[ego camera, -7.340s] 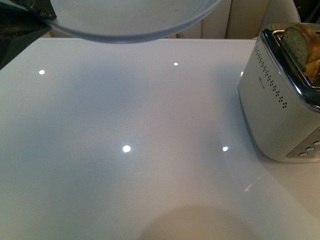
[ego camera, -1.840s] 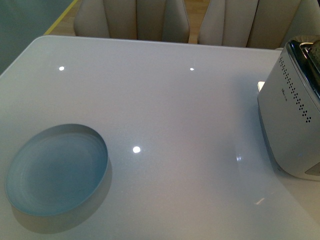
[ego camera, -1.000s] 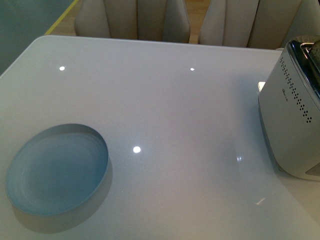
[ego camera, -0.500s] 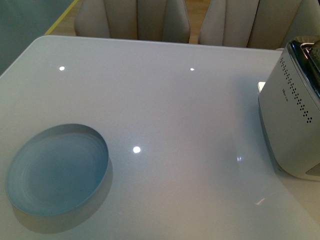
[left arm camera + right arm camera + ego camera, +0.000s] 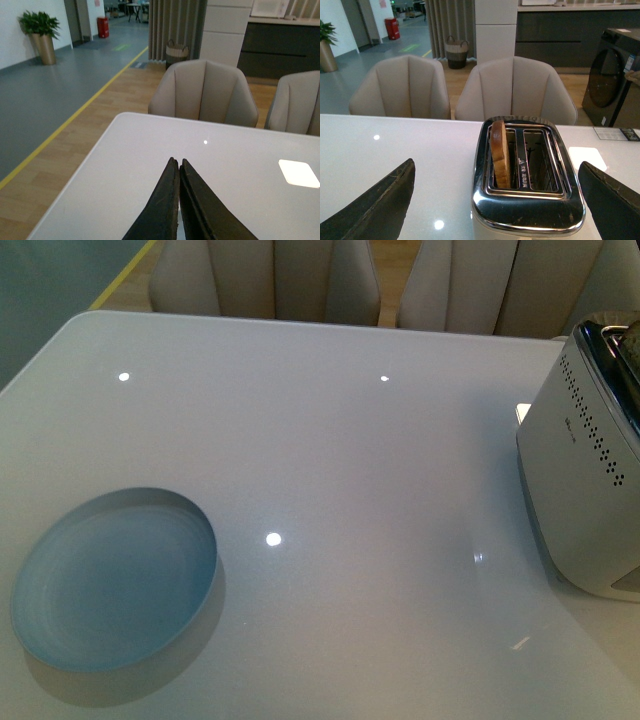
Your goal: Left arm holds plate, right arm toasts bread
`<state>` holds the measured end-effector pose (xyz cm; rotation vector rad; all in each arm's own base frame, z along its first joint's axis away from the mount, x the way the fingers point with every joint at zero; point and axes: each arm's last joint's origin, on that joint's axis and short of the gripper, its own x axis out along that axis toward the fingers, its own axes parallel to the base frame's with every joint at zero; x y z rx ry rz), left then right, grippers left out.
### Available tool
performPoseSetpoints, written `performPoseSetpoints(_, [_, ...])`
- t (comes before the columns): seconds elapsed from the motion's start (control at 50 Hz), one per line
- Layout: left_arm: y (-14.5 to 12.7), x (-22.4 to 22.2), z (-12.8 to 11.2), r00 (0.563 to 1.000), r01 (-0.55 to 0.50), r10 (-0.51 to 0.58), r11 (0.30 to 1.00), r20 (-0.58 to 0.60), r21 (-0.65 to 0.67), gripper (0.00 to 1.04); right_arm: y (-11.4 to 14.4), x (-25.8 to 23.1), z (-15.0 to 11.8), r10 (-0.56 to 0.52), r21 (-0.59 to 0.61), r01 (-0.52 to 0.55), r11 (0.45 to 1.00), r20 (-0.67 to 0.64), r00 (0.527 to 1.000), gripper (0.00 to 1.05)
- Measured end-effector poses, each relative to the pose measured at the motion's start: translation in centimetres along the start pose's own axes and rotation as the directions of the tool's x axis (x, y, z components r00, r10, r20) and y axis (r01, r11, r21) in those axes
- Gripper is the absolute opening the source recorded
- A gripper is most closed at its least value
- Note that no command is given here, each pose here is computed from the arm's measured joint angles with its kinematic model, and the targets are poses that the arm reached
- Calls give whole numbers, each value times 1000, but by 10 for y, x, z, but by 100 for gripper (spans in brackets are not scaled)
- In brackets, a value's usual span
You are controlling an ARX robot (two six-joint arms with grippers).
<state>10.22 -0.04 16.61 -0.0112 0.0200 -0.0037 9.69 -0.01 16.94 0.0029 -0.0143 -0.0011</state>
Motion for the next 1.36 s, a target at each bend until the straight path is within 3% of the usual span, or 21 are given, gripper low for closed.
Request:
performPoseSetpoints(0.72, [0,-5,1,1000,0,0,1000,28,0,3,0,0,0,0,0,0,1000,0,1000,96])
performPoseSetpoints(0.8, [0,-5,1,1000,0,0,1000,28,0,17,0,0,0,0,0,0,1000,0,1000,96])
performPoseSetpoints(1.14, [0,-5,1,1000,0,0,1000,28,0,99,0,0,0,0,0,0,1000,0,1000,96])
performPoseSetpoints(1.36, [0,-5,1,1000,0,0,1000,28,1,97,0,0,0,0,0,0,1000,0,1000,96])
